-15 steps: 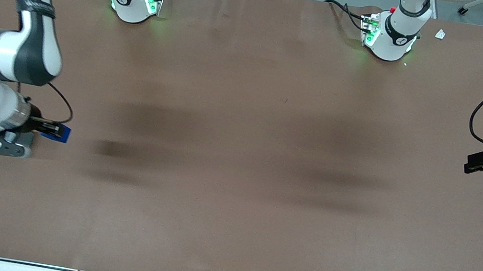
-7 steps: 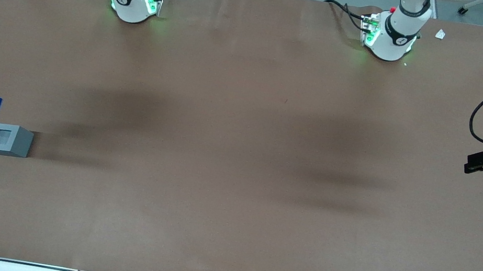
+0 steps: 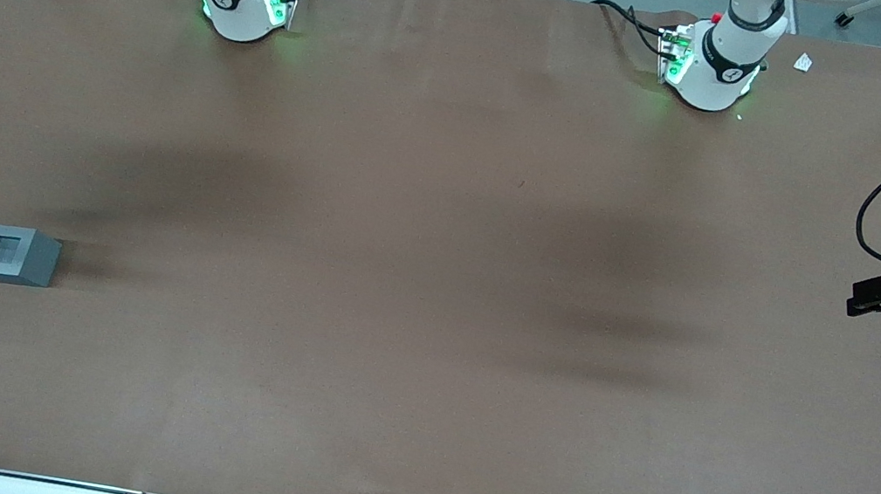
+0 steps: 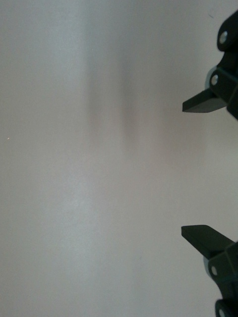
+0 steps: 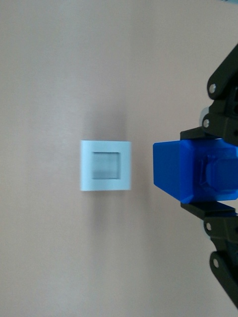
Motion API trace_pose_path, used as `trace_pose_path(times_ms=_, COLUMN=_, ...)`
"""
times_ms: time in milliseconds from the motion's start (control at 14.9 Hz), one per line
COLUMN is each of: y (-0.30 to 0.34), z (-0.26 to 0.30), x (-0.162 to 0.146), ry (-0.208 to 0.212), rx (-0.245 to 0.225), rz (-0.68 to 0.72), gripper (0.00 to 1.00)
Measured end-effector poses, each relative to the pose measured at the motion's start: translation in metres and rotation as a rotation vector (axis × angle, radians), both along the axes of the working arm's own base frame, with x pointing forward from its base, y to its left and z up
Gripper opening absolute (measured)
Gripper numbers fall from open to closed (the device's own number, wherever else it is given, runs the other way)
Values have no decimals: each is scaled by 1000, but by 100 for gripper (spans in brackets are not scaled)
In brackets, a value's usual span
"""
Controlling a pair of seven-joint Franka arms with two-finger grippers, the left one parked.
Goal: Insert blue part into gray base with right arm
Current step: 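Lower the blue block into the gray base's square opening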
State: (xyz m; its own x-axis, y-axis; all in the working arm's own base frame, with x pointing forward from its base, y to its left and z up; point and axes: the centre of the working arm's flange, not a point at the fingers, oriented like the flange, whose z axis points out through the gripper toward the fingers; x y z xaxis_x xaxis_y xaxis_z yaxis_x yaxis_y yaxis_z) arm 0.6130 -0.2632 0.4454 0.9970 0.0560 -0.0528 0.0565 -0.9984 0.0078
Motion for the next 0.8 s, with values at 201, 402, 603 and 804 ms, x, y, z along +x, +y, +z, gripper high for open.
trace_pose_path(times_ms=201, y=-2, z=-56, x=22, ry=-37, rx=31, rz=-10, gripper=51)
trace_pose_path(times_ms=402, y=-2, z=-100, x=33, ry=-37, rx=41, rz=-10, gripper=51)
trace_pose_path(times_ms=603, y=-3, z=-113, x=37, ry=-41, rx=43, rz=-24, gripper=51)
trace_pose_path(times_ms=804, y=-5, z=-115, x=39, ry=-41, rx=44, rz=-55, gripper=51)
